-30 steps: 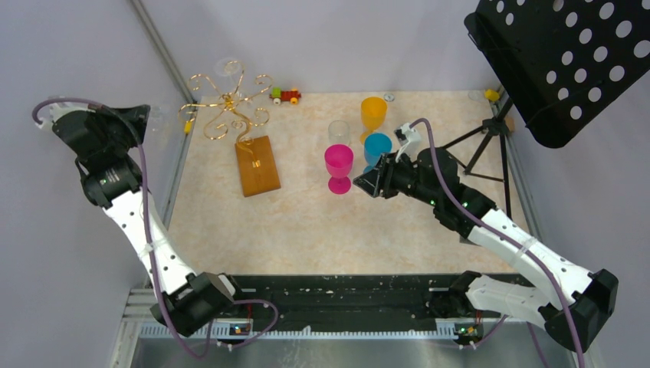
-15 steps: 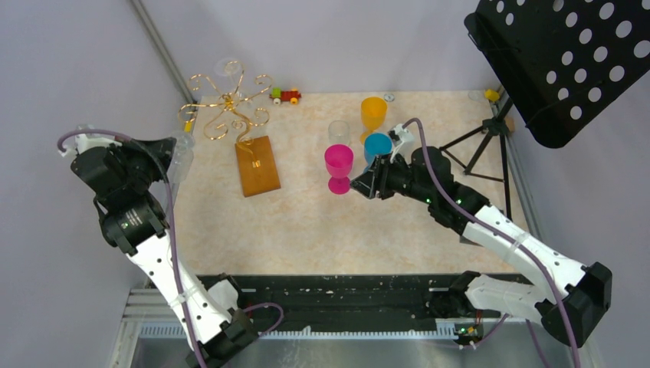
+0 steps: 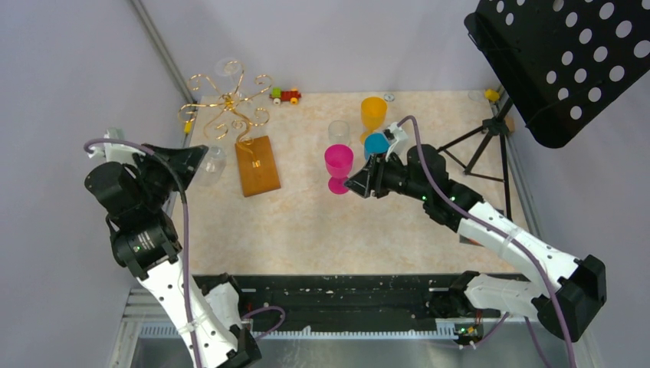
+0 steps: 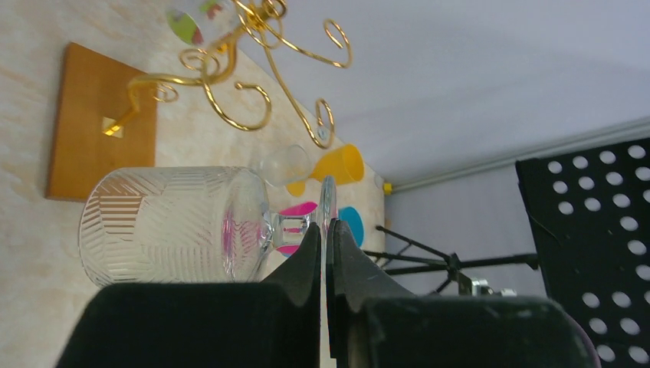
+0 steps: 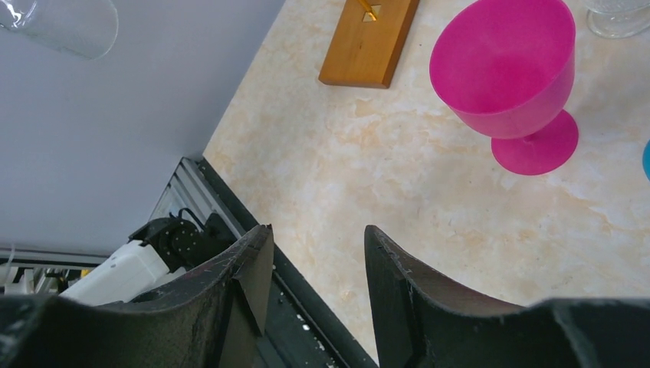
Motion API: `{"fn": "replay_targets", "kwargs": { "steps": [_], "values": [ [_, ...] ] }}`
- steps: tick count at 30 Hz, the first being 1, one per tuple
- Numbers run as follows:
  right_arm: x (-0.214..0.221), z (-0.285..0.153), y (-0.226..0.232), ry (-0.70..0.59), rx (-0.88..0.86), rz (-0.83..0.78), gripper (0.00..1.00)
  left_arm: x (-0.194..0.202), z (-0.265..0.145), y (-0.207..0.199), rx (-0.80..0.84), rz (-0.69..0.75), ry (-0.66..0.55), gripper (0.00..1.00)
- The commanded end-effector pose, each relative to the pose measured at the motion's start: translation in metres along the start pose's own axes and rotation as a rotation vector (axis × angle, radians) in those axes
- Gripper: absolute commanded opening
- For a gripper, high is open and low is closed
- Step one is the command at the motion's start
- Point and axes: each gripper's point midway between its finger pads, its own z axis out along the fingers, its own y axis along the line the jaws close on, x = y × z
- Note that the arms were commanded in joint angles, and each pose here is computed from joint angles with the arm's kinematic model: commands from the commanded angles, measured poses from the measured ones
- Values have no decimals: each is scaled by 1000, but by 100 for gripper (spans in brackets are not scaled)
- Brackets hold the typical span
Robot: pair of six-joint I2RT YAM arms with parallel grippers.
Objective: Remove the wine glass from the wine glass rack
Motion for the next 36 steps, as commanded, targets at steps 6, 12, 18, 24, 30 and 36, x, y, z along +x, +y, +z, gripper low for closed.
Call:
{"fn": "replay_targets", "kwargs": {
  "steps": [6, 12, 18, 24, 30, 36],
  "values": [
    [-21, 7, 20, -52, -87, 16, 57, 36, 12, -38, 298, -74, 208, 0],
    [-30, 2, 30, -117, -145, 3, 72, 54, 6, -63, 431, -137, 311, 0],
    [-51, -17, 55, -262, -280, 8, 81, 52, -2, -92, 534, -191, 316, 0],
    [-72, -33, 78, -393, -431, 117, 82, 50, -8, -125, 670, -261, 333, 0],
    [-94, -49, 94, -528, -584, 232, 82, 49, -7, -150, 748, -357, 359, 0],
    [-110, -51, 114, -557, -749, 299, 82, 66, -9, -177, 803, -388, 449, 0]
  ]
}}
